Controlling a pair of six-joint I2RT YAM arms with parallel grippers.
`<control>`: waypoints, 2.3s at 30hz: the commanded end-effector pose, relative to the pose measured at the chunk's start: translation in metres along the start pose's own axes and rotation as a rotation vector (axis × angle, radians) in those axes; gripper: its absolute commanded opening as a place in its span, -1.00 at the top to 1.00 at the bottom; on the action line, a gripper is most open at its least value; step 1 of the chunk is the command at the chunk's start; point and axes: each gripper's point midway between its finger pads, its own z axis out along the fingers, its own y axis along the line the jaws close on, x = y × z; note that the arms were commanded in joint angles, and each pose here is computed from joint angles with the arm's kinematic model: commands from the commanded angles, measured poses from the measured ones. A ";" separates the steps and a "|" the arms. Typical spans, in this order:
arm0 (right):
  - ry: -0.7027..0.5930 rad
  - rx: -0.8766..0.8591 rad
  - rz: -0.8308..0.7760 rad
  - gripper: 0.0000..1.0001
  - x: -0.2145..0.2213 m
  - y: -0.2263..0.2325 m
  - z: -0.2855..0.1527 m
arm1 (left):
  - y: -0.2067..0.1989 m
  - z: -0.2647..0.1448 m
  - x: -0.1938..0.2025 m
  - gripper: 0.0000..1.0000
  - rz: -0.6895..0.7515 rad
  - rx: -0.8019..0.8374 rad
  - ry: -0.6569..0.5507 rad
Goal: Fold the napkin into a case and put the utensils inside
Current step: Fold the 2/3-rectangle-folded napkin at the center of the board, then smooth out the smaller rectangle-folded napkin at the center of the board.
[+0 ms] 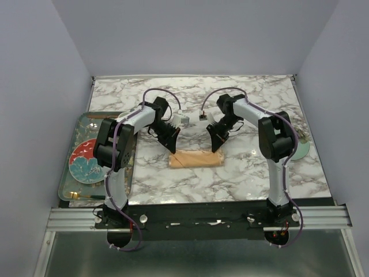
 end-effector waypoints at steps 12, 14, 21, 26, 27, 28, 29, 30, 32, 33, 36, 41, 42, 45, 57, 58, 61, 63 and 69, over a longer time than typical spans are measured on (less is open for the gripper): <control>0.039 0.101 0.068 0.99 0.010 -0.049 0.018 | 0.042 0.007 -0.002 0.50 -0.080 -0.018 -0.021; 0.039 0.099 0.063 0.99 0.010 -0.048 0.018 | 0.036 -0.011 -0.016 0.26 -0.072 -0.030 -0.131; 0.023 0.099 0.064 0.99 0.008 -0.046 0.017 | -0.016 -0.058 -0.062 0.02 -0.010 0.007 -0.391; 0.023 0.117 0.071 0.99 0.009 -0.048 0.016 | -0.058 -0.034 -0.062 0.09 -0.065 0.171 -0.374; 0.018 0.117 0.071 0.99 0.008 -0.048 0.016 | -0.069 -0.025 -0.061 0.11 -0.093 0.201 -0.352; 0.014 0.118 0.070 0.99 0.007 -0.046 0.016 | -0.071 -0.016 -0.062 0.15 -0.095 0.216 -0.346; 0.008 0.117 0.072 0.99 0.007 -0.047 0.016 | -0.071 -0.006 -0.056 0.27 -0.126 0.229 -0.328; 0.005 0.117 0.076 0.99 0.007 -0.046 0.017 | -0.073 0.000 -0.055 0.34 -0.177 0.242 -0.319; 0.000 0.119 0.075 0.99 0.007 -0.046 0.017 | -0.067 0.017 -0.051 0.53 -0.237 0.277 -0.311; 0.001 0.120 0.074 0.99 0.008 -0.046 0.018 | -0.064 0.022 -0.050 0.59 -0.265 0.283 -0.307; -0.004 0.119 0.077 0.99 0.009 -0.047 0.019 | -0.052 0.043 -0.039 0.77 -0.350 0.302 -0.280; -0.037 0.102 0.086 0.84 0.003 -0.037 0.014 | -0.033 0.071 -0.016 0.92 -0.437 0.322 -0.210; -0.064 0.108 0.078 0.70 -0.003 -0.029 0.006 | -0.031 0.074 -0.013 0.93 -0.448 0.319 -0.200; -0.155 0.105 0.086 0.21 -0.020 -0.010 -0.022 | -0.024 0.079 -0.006 0.95 -0.477 0.309 -0.184; -0.400 -0.283 0.231 -0.27 -0.045 0.084 -0.051 | -0.016 0.084 -0.002 0.98 -0.532 0.327 -0.174; -0.379 -0.328 0.269 -0.26 -0.037 0.090 -0.038 | -0.015 0.085 -0.001 0.99 -0.538 0.329 -0.169; -0.365 -0.400 0.320 -0.24 -0.034 0.103 -0.018 | -0.015 0.085 -0.001 1.00 -0.544 0.331 -0.167; -0.367 -0.411 0.343 -0.22 -0.038 0.101 -0.007 | -0.014 0.086 0.000 1.00 -0.552 0.333 -0.164; -0.331 -0.351 0.422 -0.07 -0.032 0.072 0.033 | -0.011 0.088 0.003 1.00 -0.574 0.334 -0.158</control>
